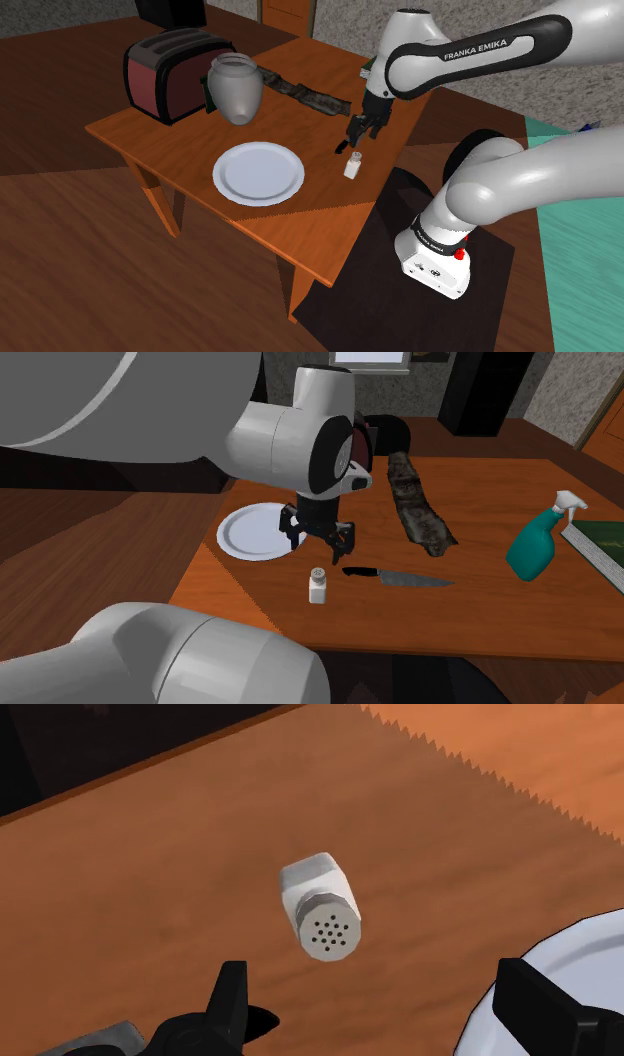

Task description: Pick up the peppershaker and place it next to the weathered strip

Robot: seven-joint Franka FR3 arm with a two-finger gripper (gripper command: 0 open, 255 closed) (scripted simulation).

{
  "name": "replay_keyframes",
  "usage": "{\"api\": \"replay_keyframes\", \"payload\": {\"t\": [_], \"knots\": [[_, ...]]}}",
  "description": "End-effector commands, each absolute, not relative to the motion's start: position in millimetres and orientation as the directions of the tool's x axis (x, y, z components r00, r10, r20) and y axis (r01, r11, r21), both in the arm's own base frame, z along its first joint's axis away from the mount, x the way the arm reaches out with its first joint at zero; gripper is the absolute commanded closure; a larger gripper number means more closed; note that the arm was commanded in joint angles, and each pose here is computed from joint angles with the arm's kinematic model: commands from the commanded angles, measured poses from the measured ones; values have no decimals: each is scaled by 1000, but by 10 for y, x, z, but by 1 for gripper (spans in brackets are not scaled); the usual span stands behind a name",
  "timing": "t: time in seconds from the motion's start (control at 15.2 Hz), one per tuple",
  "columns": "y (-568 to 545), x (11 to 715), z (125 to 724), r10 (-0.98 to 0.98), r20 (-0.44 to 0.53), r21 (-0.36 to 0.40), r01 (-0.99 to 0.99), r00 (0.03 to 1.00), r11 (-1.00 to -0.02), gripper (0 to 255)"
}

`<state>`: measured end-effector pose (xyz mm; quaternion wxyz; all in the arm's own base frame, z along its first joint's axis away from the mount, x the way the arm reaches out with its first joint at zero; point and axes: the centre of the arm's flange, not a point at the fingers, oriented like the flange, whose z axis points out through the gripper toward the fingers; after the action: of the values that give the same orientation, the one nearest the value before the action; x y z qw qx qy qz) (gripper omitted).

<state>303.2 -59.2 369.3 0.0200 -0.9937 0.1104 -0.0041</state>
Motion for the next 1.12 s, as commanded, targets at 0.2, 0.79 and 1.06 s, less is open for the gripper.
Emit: {"api": "replay_keyframes", "payload": {"t": [0.2, 0.79, 1.06], "knots": [[-654, 3000, 3254, -227, 13, -38, -226, 974, -973, 0], [-644, 3006, 2960, -227, 13, -38, -226, 974, -973, 0], [-644, 3006, 2960, -227, 13, -38, -226, 974, -973, 0]]}}
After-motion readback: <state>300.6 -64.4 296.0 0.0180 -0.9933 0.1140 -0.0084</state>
